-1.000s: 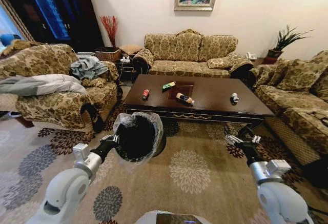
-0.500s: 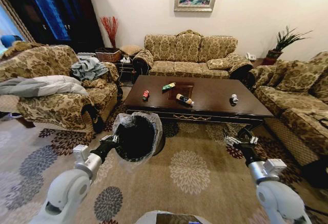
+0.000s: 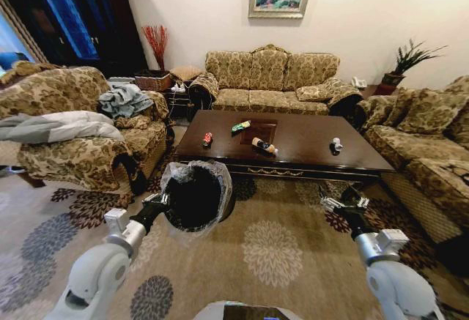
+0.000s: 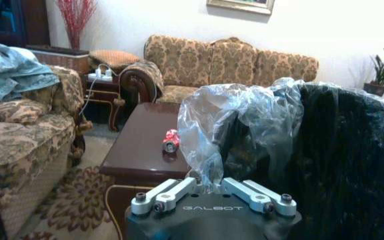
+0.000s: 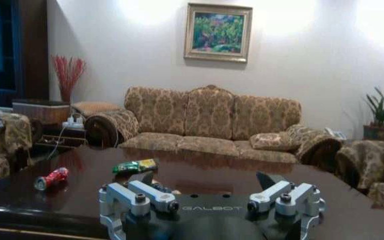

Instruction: Move to the front of the table and place the trash on the table into the trash bin.

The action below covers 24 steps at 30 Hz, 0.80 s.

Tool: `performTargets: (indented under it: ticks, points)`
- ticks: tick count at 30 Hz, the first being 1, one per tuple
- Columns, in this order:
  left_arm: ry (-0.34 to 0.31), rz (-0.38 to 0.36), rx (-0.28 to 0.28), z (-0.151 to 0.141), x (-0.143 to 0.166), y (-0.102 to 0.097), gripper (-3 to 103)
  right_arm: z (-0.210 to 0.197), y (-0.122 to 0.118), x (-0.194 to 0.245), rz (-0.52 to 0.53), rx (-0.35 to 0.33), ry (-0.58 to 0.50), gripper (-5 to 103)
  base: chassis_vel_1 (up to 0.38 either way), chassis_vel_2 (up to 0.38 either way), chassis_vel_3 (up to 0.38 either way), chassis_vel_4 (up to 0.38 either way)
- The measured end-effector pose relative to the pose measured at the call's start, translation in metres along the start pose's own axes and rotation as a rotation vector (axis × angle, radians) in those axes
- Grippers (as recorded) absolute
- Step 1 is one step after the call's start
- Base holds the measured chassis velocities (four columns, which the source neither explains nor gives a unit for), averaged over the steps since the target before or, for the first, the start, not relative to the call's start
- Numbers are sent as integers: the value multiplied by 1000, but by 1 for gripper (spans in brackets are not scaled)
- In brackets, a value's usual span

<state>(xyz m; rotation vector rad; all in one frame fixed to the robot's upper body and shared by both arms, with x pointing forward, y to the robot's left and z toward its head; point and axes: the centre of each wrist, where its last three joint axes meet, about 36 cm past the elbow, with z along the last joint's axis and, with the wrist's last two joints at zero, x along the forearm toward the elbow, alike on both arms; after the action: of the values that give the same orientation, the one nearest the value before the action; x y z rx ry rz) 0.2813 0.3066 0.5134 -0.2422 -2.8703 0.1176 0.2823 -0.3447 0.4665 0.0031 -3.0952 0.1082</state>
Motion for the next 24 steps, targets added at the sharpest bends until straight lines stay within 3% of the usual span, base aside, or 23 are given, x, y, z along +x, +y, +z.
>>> performTargets:
  ticks: [9,14,21,24]
  points:
    - [7,-8,-12,0,-2,1,2,1,1,-2,-1,-5,-1,100,-277,303,306,-296]
    - [11,-63,-116,-8,-5,7,2,2,1,-4,1,-4,8,100,-284,256,269,-266]
    - [91,-70,-275,-53,-9,35,2,5,-1,-10,-16,17,45,100,-161,160,141,-132]
    - [129,-72,-308,-65,-11,46,2,4,0,-12,-24,13,54,100,-25,-1,-2,-11]
